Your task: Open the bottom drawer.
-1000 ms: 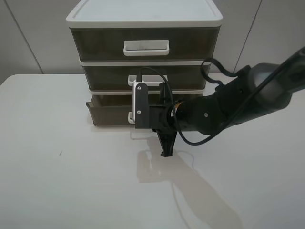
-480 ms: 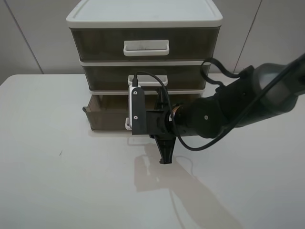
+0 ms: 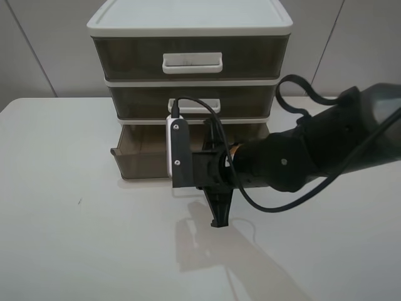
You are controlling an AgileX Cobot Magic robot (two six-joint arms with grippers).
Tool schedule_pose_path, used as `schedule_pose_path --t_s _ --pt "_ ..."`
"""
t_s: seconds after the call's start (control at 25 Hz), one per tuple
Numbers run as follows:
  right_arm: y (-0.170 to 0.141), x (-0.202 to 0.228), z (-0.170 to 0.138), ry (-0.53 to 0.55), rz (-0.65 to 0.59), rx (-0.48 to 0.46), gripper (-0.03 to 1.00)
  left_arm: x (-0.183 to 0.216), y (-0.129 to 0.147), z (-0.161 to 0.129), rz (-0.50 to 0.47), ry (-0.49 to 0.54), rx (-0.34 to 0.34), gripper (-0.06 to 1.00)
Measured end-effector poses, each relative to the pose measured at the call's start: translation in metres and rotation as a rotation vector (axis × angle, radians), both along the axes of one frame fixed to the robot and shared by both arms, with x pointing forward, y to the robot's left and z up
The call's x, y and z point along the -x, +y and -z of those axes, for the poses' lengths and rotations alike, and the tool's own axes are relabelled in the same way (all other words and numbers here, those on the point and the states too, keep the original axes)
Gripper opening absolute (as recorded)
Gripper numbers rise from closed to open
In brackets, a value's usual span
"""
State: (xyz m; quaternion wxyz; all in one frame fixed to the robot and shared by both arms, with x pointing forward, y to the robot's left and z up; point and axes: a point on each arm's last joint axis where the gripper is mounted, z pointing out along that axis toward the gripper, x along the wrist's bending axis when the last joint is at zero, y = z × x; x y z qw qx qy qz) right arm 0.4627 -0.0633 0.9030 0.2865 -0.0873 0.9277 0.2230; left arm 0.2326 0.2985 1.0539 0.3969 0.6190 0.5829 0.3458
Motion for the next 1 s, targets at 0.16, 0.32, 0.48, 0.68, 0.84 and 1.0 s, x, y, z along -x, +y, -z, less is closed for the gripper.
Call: schedule_pose_path --t_s 0.16,0.32,0.48,0.68,0.84,1.0 --pt "0.000 0.001 0.000 0.006 0.002 0.000 -0.01 0.000 0.000 0.000 0.000 0.000 0.000 0.74" --pt "0.000 0.001 0.000 0.009 0.003 0.001 -0.01 0.000 0.000 0.000 0.000 0.000 0.000 0.74" --pt "-0.001 0.004 -0.003 0.035 -0.004 0.010 0.00 0.000 0.000 0.000 0.000 0.000 0.000 0.74" --pt "-0.005 0.011 -0.027 0.093 0.047 -0.053 0.18 0.000 0.000 0.000 0.000 0.000 0.000 0.74" --pt "-0.022 0.009 -0.052 0.191 0.214 -0.162 0.46 0.000 0.000 0.000 0.000 0.000 0.000 0.74" --pt "-0.056 0.001 -0.077 0.275 0.414 -0.241 0.58 0.000 0.000 0.000 0.000 0.000 0.000 0.74"
